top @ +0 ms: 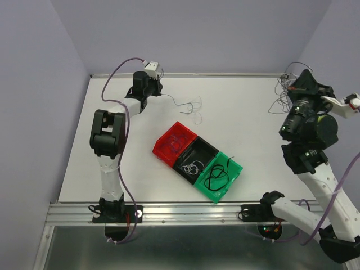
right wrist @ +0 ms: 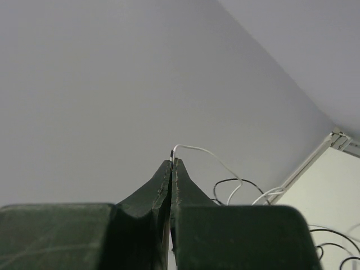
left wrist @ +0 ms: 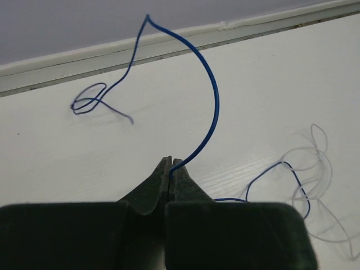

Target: Untangle the cables

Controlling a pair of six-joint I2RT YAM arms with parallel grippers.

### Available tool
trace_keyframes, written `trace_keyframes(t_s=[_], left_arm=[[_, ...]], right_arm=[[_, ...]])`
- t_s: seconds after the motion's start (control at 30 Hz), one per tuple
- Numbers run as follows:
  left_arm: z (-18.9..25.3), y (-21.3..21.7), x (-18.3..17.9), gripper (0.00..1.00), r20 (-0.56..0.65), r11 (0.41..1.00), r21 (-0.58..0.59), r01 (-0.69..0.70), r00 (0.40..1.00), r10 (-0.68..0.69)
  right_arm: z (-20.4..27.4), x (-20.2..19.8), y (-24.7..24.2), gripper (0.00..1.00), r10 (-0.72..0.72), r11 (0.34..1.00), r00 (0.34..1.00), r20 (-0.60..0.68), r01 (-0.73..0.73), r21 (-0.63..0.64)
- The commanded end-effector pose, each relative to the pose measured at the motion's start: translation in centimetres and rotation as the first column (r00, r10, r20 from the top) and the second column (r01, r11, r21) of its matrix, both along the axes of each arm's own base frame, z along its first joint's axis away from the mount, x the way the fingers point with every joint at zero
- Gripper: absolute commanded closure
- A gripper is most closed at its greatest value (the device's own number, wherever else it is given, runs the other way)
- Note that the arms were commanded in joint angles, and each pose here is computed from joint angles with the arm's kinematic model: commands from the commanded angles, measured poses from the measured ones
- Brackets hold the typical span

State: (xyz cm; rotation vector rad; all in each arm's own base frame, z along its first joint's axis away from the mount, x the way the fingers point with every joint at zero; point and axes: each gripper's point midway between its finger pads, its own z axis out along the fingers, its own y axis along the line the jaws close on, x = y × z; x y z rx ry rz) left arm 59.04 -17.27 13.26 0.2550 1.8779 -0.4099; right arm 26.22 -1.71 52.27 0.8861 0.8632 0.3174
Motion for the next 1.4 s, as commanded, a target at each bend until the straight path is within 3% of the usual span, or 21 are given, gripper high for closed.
trace_keyframes(t_s=[0.0,0.17,0.3,0.43,0.47,0.53,0.6,0.67,0.8,0.87,0.9,1.07,1.1,1.37], left_arm=[[11.3,-2.5,-3.1,1.0,0.224,0.98,-0.038,0.194,0.958,-0.181],[13.3,-2.6,-6.0,1.0,0.27,0.978,0.03,0.207,0.94,-0.208],[13.8,-2.2,-6.9,1.0,0.279,0.978,0.047,0.205,0.937,-0.21],[14.3,-2.0,-7.6,1.0,0.289,0.978,0.054,0.203,0.934,-0.21],[14.9,-2.0,-7.9,1.0,0.301,0.977,0.053,0.209,0.929,-0.215],[15.4,-2.1,-8.5,1.0,0.31,0.973,0.052,0.225,0.923,-0.23],[15.8,-2.3,-9.1,1.0,0.317,0.969,0.05,0.24,0.917,-0.244],[16.0,-2.4,-9.4,1.0,0.32,0.966,0.048,0.254,0.912,-0.256],[16.0,-2.4,-9.7,1.0,0.32,0.965,0.051,0.258,0.911,-0.261],[16.0,-2.2,-9.5,1.0,0.32,0.969,0.052,0.242,0.915,-0.246],[15.9,-2.2,-9.4,1.0,0.319,0.969,0.052,0.241,0.916,-0.244],[15.6,-2.0,-9.3,1.0,0.312,0.973,0.049,0.227,0.922,-0.231],[15.7,-1.8,-9.2,1.0,0.314,0.975,0.051,0.218,0.923,-0.223],[16.7,-0.4,-9.1,1.0,0.33,0.982,0.036,0.187,0.925,-0.189]], right_arm=[[-1.2,5.1,4.7,1.0,0.127,0.987,0.99,-0.058,-0.132,-0.088],[-8.6,13.7,9.9,0.99,0.152,0.97,0.942,-0.299,-0.2,-0.137],[-13.2,16.1,10.8,1.0,0.103,0.968,0.902,-0.42,-0.187,-0.165],[-17.5,16.1,10.3,0.99,0.044,0.963,0.845,-0.533,-0.179,-0.204],[-19.0,15.8,10.1,0.95,0.033,0.958,0.824,-0.566,-0.188,-0.218],[-21.4,15.5,10.8,0.47,0.044,0.918,0.774,-0.631,-0.281,-0.281],[-23.0,15.7,12.8,0.15,0.102,0.844,0.718,-0.689,-0.429,-0.322],[-23.7,16.2,14.2,0.14,0.132,0.796,0.681,-0.72,-0.506,-0.333],[-25.1,17.0,21.4,0.14,0.319,0.475,0.541,-0.778,-0.802,-0.363],[-24.7,17.6,24.0,0.15,0.379,0.364,0.492,-0.784,-0.858,-0.363],[-27.1,18.7,25.0,0.15,0.352,0.313,0.452,-0.819,-0.882,-0.353],[-33.7,20.4,28.3,0.15,0.317,0.157,0.233,-0.919,-0.969,-0.191],[-34.7,20.7,29.2,0.15,0.318,0.1,0.206,-0.925,-0.978,-0.183],[-38.6,22.4,31.3,0.1,0.266,-0.044,0.129,-0.955,-0.988,-0.146]])
